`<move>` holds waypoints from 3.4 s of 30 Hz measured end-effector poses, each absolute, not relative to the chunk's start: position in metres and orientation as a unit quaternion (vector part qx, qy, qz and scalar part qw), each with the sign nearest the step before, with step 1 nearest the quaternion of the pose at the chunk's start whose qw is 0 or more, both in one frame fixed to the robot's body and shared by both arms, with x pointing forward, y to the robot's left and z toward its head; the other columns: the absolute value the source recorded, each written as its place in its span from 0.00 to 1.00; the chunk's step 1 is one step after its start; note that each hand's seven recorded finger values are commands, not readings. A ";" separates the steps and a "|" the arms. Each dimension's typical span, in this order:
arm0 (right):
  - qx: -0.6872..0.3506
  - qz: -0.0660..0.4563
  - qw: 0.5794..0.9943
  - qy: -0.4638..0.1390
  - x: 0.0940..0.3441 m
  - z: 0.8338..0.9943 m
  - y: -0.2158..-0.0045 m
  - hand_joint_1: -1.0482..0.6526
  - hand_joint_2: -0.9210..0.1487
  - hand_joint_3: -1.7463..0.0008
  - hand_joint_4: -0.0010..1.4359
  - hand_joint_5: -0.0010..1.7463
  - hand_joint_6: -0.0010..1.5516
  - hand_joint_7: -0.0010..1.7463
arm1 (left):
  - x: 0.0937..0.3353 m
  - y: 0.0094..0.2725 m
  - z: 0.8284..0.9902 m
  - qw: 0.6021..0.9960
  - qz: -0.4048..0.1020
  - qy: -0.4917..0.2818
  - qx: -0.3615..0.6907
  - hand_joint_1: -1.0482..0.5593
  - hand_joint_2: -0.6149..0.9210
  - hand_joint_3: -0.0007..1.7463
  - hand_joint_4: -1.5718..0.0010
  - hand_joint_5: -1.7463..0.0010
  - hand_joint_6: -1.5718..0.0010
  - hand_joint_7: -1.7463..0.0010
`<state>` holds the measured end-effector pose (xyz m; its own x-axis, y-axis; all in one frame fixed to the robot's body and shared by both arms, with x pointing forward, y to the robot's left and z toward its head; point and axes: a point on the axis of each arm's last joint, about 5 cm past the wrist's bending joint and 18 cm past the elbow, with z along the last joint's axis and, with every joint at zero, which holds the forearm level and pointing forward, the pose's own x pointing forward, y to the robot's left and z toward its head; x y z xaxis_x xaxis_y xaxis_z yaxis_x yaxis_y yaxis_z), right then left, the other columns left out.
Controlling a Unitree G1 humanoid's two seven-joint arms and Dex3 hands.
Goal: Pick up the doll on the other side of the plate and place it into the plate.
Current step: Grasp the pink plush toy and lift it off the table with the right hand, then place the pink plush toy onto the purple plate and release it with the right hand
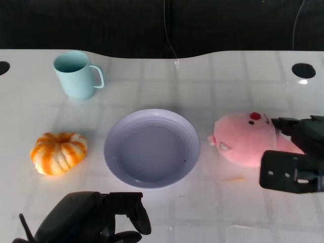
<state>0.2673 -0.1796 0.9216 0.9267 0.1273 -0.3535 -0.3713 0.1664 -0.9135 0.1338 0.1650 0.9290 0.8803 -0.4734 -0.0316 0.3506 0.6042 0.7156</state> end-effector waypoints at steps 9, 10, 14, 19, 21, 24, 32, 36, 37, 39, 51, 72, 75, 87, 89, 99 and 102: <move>-0.690 0.195 0.692 0.084 0.297 0.916 -0.168 0.34 0.01 1.00 0.61 0.08 0.51 0.02 | 0.127 0.165 0.935 0.893 -0.225 -0.085 0.379 0.46 1.00 0.20 0.58 0.08 0.56 0.36; -0.694 0.200 0.688 0.077 0.300 0.915 -0.168 0.37 0.01 0.99 0.67 0.08 0.56 0.03 | 0.126 0.165 0.935 0.893 -0.225 -0.086 0.379 0.46 1.00 0.20 0.58 0.08 0.56 0.36; -0.691 0.198 0.695 0.037 0.306 0.908 -0.172 0.44 0.00 0.93 0.74 0.28 0.73 0.06 | 0.126 0.165 0.936 0.894 -0.224 -0.084 0.379 0.46 1.00 0.21 0.58 0.06 0.56 0.35; -0.696 0.184 0.695 -0.001 0.307 0.901 -0.174 0.42 0.00 0.89 0.58 0.52 0.74 0.04 | 0.127 0.164 0.936 0.891 -0.228 -0.082 0.383 0.46 1.00 0.21 0.58 0.06 0.56 0.34; -0.699 0.179 0.693 -0.008 0.307 0.900 -0.175 0.43 0.00 0.90 0.57 0.65 0.78 0.07 | 0.127 0.163 0.936 0.891 -0.230 -0.083 0.383 0.46 1.00 0.21 0.58 0.06 0.57 0.34; -0.701 0.167 0.693 -0.014 0.307 0.897 -0.177 0.43 0.00 0.91 0.54 0.83 0.76 0.21 | 0.128 0.162 0.936 0.890 -0.230 -0.084 0.385 0.46 1.00 0.20 0.58 0.07 0.56 0.34; -0.698 0.144 0.701 -0.035 0.308 0.898 -0.178 0.46 0.01 0.95 0.56 0.98 0.45 0.89 | 0.139 0.161 0.933 0.886 -0.231 -0.086 0.392 0.47 1.00 0.19 0.57 0.09 0.54 0.37; -0.679 0.121 0.720 -0.073 0.301 0.893 -0.181 0.47 0.03 0.96 0.58 1.00 0.43 0.96 | 0.140 0.162 0.931 0.885 -0.234 -0.084 0.393 0.47 1.00 0.19 0.57 0.08 0.54 0.37; -0.675 0.117 0.724 -0.081 0.299 0.892 -0.181 0.47 0.03 0.96 0.58 1.00 0.44 0.95 | 0.140 0.162 0.931 0.885 -0.235 -0.085 0.394 0.47 1.00 0.19 0.57 0.08 0.54 0.37; -0.669 0.109 0.730 -0.087 0.297 0.890 -0.182 0.47 0.03 0.96 0.58 1.00 0.43 0.96 | 0.140 0.163 0.930 0.886 -0.236 -0.088 0.390 0.46 1.00 0.18 0.57 0.09 0.54 0.37; -0.596 0.027 0.781 -0.185 0.302 0.930 -0.170 0.49 0.42 0.48 0.64 1.00 0.46 1.00 | 0.138 0.162 0.922 0.887 -0.244 -0.078 0.385 0.46 1.00 0.20 0.59 0.08 0.55 0.36; -0.516 0.157 0.804 -0.249 0.305 0.956 -0.068 0.47 0.45 0.47 0.65 1.00 0.47 0.95 | 0.133 0.154 0.920 0.885 -0.241 -0.072 0.392 0.46 1.00 0.20 0.58 0.12 0.55 0.36; -0.509 0.178 0.809 -0.233 0.305 0.949 -0.056 0.47 0.39 0.52 0.64 1.00 0.47 0.96 | 0.132 0.154 0.920 0.886 -0.240 -0.072 0.390 0.46 1.00 0.20 0.58 0.12 0.55 0.36; -0.503 0.279 0.802 -0.158 0.307 0.944 -0.046 0.35 0.01 0.97 0.39 0.25 0.39 0.02 | 0.128 0.152 0.920 0.886 -0.241 -0.068 0.389 0.47 1.00 0.19 0.58 0.13 0.54 0.39; -0.514 0.299 0.791 -0.145 0.308 0.947 -0.048 0.27 0.00 0.98 0.29 0.16 0.27 0.00 | 0.128 0.151 0.920 0.886 -0.242 -0.068 0.389 0.48 1.00 0.18 0.57 0.14 0.53 0.40; -0.537 0.358 0.756 -0.105 0.307 0.971 -0.060 0.15 0.00 0.94 0.12 0.06 0.11 0.00 | 0.127 0.151 0.920 0.884 -0.242 -0.068 0.395 0.49 1.00 0.18 0.57 0.15 0.53 0.42; -0.540 0.362 0.752 -0.111 0.303 0.977 -0.066 0.14 0.00 0.94 0.13 0.07 0.12 0.01 | 0.128 0.151 0.920 0.884 -0.243 -0.068 0.395 0.48 1.00 0.19 0.58 0.15 0.53 0.42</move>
